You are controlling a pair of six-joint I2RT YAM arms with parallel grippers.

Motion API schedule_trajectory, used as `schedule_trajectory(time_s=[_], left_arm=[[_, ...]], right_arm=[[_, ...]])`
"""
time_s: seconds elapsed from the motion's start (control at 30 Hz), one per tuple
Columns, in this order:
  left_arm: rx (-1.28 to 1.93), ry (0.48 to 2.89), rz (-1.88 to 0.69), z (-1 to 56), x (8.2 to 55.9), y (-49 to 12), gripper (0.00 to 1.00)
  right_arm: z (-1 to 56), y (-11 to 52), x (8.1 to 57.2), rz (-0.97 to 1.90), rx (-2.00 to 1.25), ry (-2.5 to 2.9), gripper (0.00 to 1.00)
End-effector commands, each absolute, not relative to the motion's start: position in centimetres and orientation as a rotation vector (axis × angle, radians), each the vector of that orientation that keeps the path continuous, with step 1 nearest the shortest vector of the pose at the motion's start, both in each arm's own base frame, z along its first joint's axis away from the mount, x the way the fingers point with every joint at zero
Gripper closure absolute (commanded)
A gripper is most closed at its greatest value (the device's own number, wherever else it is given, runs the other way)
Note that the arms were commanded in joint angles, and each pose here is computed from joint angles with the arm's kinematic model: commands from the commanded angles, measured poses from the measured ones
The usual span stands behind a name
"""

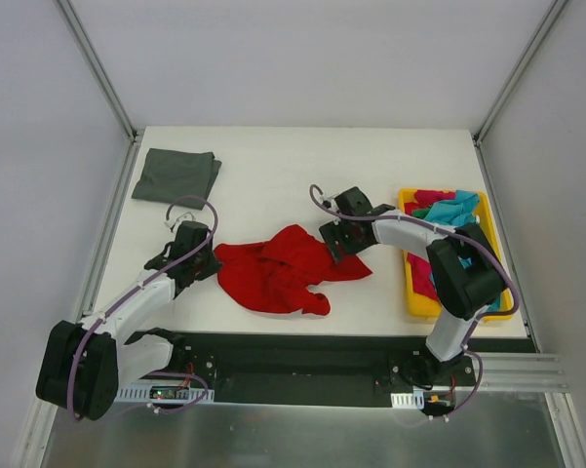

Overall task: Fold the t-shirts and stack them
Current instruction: Flatten out the tshirt

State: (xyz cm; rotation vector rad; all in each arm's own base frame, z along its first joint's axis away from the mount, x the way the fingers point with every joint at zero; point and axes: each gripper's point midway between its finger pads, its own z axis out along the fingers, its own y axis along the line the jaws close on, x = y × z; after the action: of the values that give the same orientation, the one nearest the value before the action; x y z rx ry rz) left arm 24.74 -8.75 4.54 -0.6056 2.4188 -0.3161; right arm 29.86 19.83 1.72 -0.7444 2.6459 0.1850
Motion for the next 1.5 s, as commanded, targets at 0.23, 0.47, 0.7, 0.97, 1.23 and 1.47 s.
schedule_trajectory(time_s=[0.23, 0.47, 0.7, 0.97, 1.23, 1.47], left_arm=[[-0.599, 2.429, -0.248, 4.1, 24.5, -7.9, 1.0], [-0.609, 2.42, -0.232, 4.4, 24.5, -7.6, 1.0], [-0.597, 2.316, -0.227, 9.6, 26.2, -7.2, 1.0], [-0.521, 1.932, -0.335, 26.1, 27.9, -6.3, 1.0], [-0.477, 1.487, -0.474, 43.4, 22.6, -3.8, 1.0], [-0.386, 1.202, -0.54, 54.7, 15.6, -1.8, 1.0]], right_arm=[[-2.3, 20.3, 26.8, 0.051, -0.702, 2.779, 0.47], [-2.1, 18.6, 26.7, -0.154, -0.561, 2.789, 0.83], [7.7, 15.5, 30.0, -0.372, -0.373, 2.496, 0.99], [25.3, 10.2, 29.5, -0.357, -0.179, 2.093, 0.99], [41.2, 6.8, 23.9, 0.0, -0.049, 1.747, 0.99], [50.7, 6.0, 17.8, 0.321, -0.101, 1.532, 0.99]])
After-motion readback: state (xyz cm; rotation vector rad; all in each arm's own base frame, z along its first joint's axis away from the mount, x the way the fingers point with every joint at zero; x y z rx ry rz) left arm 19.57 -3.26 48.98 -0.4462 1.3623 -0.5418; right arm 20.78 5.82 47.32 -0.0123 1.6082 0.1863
